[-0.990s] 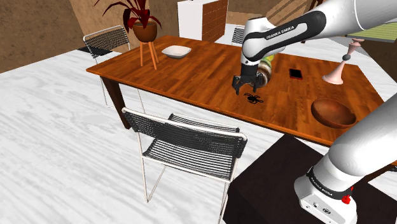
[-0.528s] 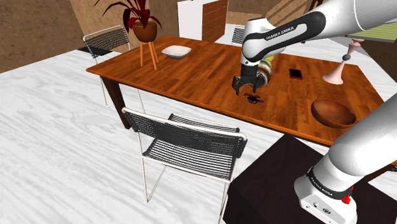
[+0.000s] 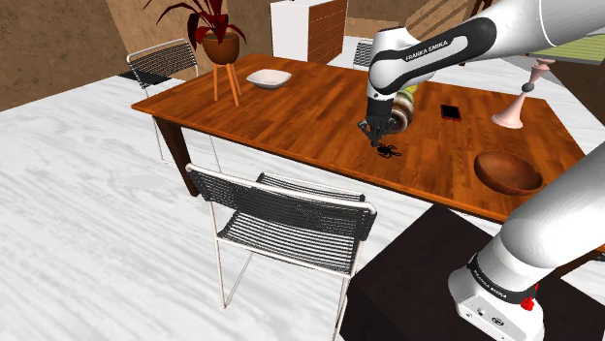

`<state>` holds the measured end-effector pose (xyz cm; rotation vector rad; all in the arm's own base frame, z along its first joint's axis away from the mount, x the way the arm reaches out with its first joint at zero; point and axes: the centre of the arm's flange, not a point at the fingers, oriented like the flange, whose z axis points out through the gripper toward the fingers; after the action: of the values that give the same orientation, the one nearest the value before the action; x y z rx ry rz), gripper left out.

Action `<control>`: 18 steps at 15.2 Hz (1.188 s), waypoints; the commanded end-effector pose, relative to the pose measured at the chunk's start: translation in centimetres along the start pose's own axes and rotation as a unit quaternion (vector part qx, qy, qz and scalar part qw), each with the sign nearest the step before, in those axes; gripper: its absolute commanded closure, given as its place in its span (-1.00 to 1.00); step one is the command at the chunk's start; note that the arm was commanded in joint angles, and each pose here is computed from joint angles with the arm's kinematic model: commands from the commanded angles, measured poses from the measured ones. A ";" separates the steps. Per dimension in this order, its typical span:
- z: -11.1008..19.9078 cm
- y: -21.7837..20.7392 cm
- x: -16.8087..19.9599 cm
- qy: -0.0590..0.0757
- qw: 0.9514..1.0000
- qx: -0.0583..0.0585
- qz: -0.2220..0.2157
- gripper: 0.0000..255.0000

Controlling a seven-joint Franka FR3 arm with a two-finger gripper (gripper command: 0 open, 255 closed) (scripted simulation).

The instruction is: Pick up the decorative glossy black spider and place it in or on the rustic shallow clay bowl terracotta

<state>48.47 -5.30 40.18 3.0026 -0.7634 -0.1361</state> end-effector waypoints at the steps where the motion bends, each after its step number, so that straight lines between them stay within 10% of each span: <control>1: 0.0 0.0 0.0 0.000 1.000 0.000 0.000 1.00; 2: 0.0 0.0 0.0 0.000 1.000 0.000 0.000 1.00; 3: 0.0 0.0 0.0 0.000 1.000 0.000 0.000 -1.00; 7: 0.2 7.2 -4.6 0.021 0.983 0.116 0.144 -1.00; 18: 4.1 6.3 -4.3 0.021 0.983 0.116 0.144 -1.00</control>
<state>41.29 -8.88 36.90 3.0465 -1.2780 0.0289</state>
